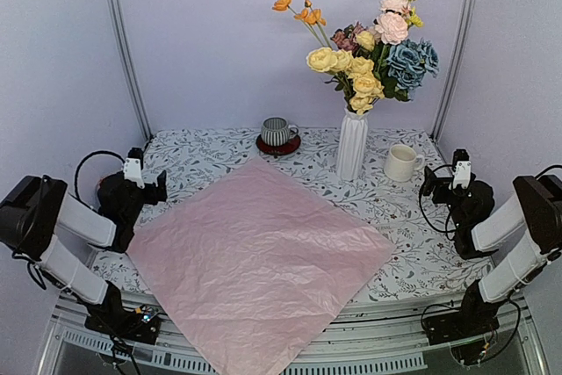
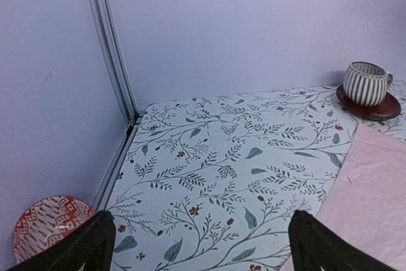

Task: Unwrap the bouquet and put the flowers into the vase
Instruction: Reset both arms

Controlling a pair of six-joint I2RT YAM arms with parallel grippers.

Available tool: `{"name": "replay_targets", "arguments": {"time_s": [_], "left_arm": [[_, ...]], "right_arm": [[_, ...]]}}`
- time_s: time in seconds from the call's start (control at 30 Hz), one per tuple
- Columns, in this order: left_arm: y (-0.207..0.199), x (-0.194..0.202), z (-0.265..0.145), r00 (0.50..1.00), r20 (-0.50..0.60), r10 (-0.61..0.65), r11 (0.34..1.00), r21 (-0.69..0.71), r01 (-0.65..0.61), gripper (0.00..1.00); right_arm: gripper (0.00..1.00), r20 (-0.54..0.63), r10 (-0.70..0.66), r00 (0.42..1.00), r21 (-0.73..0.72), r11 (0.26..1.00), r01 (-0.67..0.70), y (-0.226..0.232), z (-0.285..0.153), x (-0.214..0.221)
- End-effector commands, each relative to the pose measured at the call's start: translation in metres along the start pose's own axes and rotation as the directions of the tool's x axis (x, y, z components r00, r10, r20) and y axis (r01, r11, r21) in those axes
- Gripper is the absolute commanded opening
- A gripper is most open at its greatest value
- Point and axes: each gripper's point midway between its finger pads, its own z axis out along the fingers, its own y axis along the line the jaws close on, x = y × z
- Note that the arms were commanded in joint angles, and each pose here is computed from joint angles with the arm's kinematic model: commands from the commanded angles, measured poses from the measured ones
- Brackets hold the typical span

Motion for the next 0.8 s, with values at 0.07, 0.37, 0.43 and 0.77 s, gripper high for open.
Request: {"name": "replay_targets", "arguments": {"time_s": [0.07, 0.37, 0.43, 0.77], "left_arm": [[0.003, -0.012, 0.019, 0.999, 0.022, -0.034, 0.996, 0.084, 0.032, 0.98], [0.014, -0.007, 0.004, 0.995, 0.063, -0.074, 0.997, 0.032, 0.072, 0.98], [0.016, -0.011, 0.0, 0.993, 0.099, -0.06, 0.998, 0.002, 0.06, 0.98], [0.011, -0.01, 0.002, 0.995, 0.089, -0.045, 0.999, 0.024, 0.044, 0.98]], "right_arm": [[0.99, -0.008, 0.008, 1.0, 0.017, 1.0, -0.008, -0.004, 0.002, 0.002], [0.99, -0.008, 0.009, 1.0, 0.017, 1.0, -0.009, -0.004, 0.002, 0.002], [0.99, -0.008, 0.009, 1.0, 0.017, 1.0, -0.009, -0.004, 0.002, 0.003], [0.99, -0.007, 0.008, 1.0, 0.017, 1.0, -0.008, -0.004, 0.002, 0.002]]}}
